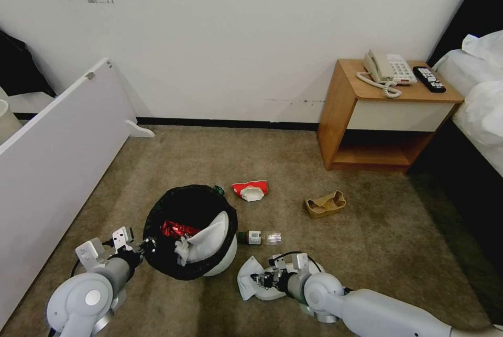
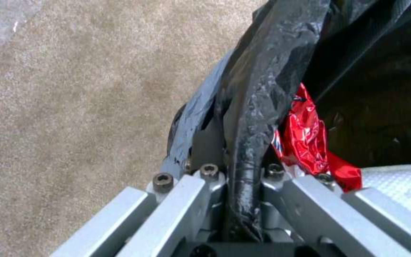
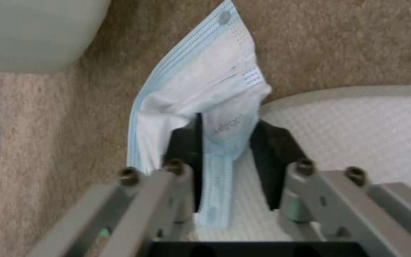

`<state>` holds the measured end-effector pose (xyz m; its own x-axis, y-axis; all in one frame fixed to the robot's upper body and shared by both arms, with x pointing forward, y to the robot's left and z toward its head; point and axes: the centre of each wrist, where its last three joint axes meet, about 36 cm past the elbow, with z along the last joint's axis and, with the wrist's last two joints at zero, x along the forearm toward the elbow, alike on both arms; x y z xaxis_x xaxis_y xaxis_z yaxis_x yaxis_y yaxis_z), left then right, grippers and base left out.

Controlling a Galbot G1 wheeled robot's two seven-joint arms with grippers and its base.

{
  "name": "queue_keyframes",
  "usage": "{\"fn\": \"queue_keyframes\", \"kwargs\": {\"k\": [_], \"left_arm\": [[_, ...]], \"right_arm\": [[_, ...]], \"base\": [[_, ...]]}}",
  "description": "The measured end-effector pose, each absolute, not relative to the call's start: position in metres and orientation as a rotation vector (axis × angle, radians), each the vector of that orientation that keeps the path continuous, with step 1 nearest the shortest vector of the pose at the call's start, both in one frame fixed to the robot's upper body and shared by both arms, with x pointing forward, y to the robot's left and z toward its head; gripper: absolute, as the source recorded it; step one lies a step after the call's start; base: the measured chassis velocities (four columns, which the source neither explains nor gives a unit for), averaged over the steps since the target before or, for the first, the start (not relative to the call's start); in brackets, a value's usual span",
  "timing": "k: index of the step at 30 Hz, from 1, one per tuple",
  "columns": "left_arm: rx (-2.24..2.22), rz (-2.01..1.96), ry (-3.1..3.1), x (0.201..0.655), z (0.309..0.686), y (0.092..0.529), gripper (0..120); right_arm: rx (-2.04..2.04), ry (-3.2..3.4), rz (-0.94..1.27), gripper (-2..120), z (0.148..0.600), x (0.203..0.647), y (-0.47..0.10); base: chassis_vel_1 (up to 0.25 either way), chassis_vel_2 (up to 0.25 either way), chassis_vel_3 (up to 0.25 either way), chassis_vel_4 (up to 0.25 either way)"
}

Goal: Pick up the trash bin and place the garbage on the floor into it.

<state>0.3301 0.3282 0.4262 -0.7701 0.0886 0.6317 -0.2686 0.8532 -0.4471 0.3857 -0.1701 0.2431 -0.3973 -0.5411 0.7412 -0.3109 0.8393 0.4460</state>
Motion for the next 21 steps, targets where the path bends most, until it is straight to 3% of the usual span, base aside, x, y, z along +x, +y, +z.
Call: {"fn": "queue_keyframes", "kwargs": {"k": [3,6,21], "left_arm": [[0.130,0.698,-2.351,0.330,0.425,0.328,1],[0.131,0.701,-2.349,0.330,0.424,0.327,1],[0.126,0.698,-2.342,0.331,0.422,0.326,1]], "right_arm": [[0.619,-2.016,-0.290,8,0.242,0.387,-0.170],[0.615,-2.017,-0.291,0,0.242,0.388,-0.171],[0.594,-2.044,-0.301,0,0.246,0.396,-0.176]], "base": [[0.000,0.000,0.000,0.000],[0.000,0.000,0.000,0.000],[0.000,0.000,0.000,0.000]]}}
